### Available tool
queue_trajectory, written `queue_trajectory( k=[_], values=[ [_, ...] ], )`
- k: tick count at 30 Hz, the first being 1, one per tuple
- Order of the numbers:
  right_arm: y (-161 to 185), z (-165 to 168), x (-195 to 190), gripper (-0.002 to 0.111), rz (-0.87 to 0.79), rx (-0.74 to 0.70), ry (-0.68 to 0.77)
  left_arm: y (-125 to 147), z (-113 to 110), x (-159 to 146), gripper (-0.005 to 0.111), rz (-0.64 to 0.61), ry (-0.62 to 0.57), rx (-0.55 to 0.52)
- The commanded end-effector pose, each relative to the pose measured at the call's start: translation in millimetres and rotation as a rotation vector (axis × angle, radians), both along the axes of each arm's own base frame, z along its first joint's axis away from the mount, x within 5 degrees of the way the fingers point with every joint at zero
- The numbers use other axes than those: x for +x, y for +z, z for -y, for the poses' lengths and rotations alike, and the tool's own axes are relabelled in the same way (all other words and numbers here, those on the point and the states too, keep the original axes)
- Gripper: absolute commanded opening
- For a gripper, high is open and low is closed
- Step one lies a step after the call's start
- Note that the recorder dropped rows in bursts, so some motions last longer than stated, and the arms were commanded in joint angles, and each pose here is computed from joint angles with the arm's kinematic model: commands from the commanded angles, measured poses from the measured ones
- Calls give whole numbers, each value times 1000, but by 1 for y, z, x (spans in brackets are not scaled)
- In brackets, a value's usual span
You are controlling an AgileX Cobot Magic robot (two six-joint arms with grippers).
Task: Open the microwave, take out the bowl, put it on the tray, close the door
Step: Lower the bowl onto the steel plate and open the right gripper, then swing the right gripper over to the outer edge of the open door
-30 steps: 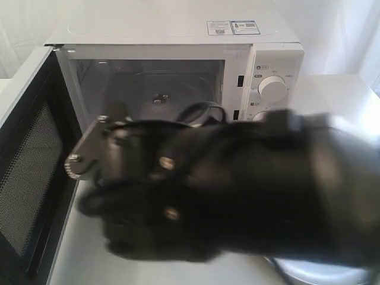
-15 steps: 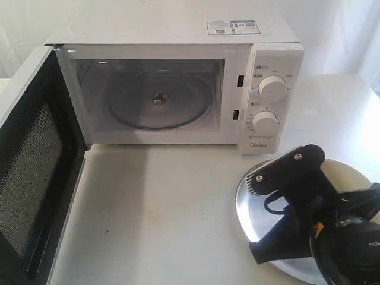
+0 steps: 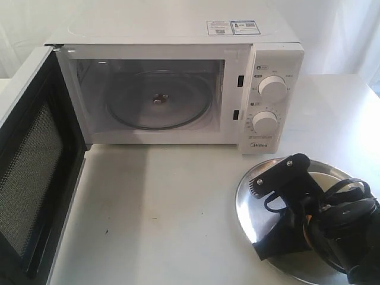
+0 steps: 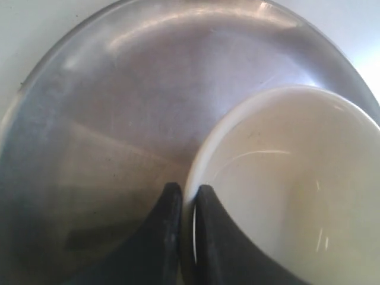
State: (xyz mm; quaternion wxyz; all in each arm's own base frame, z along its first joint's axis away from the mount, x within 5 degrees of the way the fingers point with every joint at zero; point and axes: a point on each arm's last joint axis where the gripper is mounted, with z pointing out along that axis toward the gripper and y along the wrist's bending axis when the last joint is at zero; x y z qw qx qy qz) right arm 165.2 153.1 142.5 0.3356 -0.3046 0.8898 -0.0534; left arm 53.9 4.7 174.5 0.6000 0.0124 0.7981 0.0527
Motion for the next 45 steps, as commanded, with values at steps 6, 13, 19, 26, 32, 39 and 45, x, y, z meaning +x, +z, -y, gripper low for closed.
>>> queue_trajectory(
  k=[6,13,19,26,32,39,45],
  values=[
    [-6,0,-4,1,-56,60,-21,-1,0,0,0,1,0,-10],
    [-5,-9,-9,35,-106,125,51,-1,0,0,0,1,0,-10],
    [20,3,-3,39,42,128,-15,-1,0,0,0,1,0,-10],
    [97,-7,-24,37,138,554,185,-1,0,0,0,1,0,-10],
    [167,-41,-38,0,138,735,537,-1,0,0,0,1,0,-10],
    [237,-122,-28,0,114,1005,884,-1,0,0,0,1,0,-10],
    [243,-190,-13,0,-148,1264,1162,-1,0,0,0,1,0,-10]
  ],
)
